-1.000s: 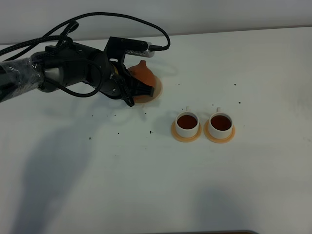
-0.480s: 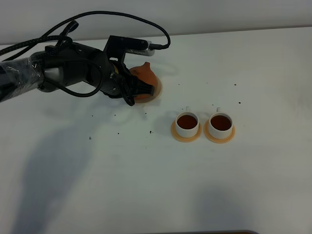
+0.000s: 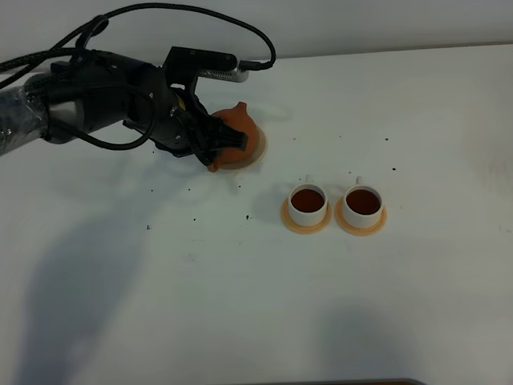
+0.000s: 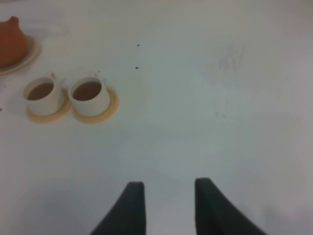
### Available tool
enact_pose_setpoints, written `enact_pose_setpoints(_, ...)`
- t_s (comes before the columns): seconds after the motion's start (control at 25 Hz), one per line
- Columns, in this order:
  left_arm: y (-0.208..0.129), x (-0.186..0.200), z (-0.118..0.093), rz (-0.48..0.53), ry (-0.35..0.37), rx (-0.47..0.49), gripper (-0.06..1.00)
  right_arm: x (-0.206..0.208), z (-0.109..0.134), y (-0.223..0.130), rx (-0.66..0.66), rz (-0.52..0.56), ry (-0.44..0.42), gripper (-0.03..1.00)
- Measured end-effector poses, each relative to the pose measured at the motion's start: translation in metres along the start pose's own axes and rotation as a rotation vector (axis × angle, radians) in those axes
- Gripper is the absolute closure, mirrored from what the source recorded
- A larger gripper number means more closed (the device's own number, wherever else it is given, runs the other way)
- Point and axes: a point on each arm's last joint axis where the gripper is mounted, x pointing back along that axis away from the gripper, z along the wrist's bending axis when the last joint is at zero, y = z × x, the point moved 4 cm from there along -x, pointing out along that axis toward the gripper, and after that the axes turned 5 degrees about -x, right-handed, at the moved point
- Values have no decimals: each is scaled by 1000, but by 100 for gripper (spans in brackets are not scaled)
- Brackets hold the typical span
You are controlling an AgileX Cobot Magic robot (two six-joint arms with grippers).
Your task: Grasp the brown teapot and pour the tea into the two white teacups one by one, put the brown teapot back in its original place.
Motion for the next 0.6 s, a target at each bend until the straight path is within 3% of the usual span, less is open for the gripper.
enact_pose_setpoints(0.4, -51, 94, 2, 350, -9, -47, 54, 0, 0, 0, 0, 0, 0, 73)
enact_pose_setpoints(0.6, -92, 136, 1, 389, -11, -47, 54, 0, 0, 0, 0, 0, 0, 73)
